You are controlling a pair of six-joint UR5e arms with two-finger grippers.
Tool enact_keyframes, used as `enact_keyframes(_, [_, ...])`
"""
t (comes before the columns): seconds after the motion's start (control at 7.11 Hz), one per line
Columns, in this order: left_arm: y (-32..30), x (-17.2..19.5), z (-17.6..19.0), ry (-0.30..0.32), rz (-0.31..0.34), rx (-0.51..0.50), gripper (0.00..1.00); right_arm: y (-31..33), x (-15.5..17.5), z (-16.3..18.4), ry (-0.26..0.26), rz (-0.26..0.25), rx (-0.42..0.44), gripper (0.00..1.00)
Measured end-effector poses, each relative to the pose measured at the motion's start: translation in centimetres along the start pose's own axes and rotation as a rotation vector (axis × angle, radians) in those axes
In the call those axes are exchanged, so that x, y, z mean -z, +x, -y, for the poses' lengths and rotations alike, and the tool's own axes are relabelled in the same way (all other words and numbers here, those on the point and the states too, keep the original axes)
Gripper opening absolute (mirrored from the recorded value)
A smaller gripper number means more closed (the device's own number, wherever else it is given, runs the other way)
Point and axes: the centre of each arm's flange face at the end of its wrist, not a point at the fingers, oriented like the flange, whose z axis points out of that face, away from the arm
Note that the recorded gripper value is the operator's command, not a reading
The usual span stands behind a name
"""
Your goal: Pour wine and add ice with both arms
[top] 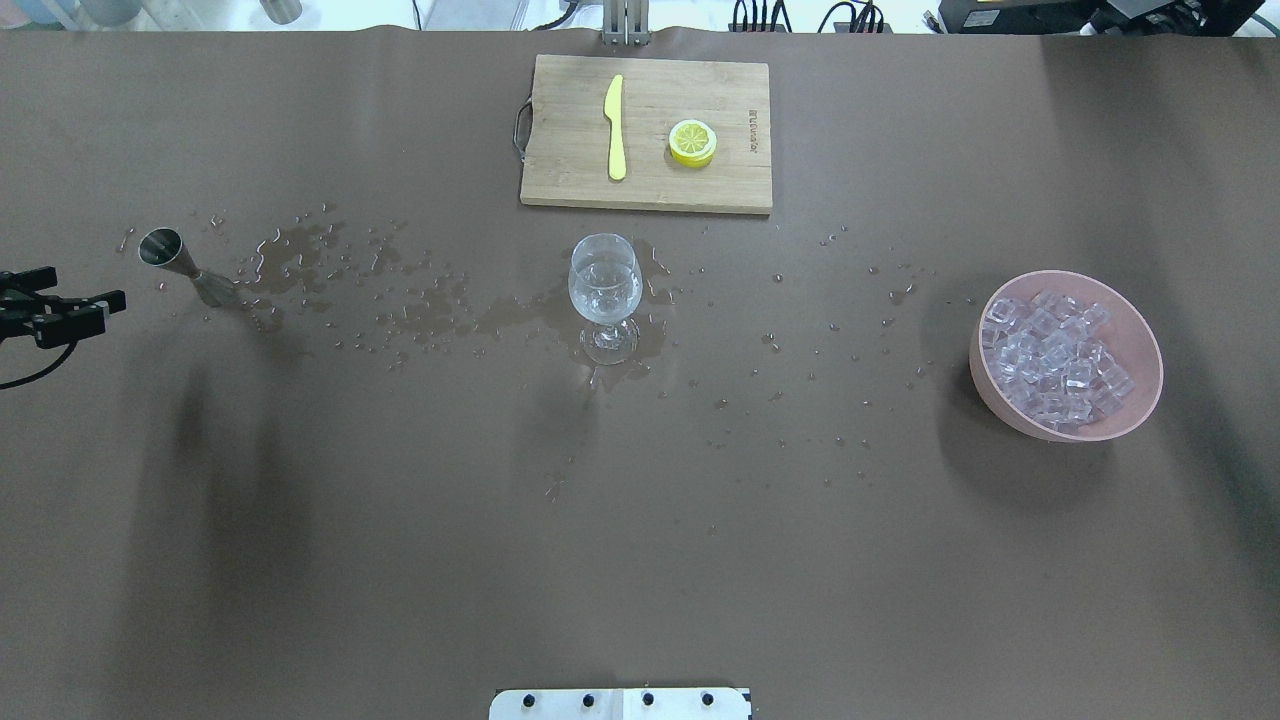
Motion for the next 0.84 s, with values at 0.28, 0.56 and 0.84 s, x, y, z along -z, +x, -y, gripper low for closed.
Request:
enact_keyframes(0.28, [3.0,-2.0,-2.4,0.058,0.028,0.004,0.96,-0.2,-0.4,0.1,-0.006,0.003,0.004,1.0])
enact_keyframes(0.56, [5.1,-4.7,-3.0,0.142,0.058,0.007,0.94,-0.3,-0.4,0.2,-0.007,0.003,0.006,1.0])
enact_keyframes(0.84, [5.3,-7.2,-3.1,0.238,0.074,0.02,0.94,-0.4,-0.2,0.3,-0.003,0.003,0.009,1.0])
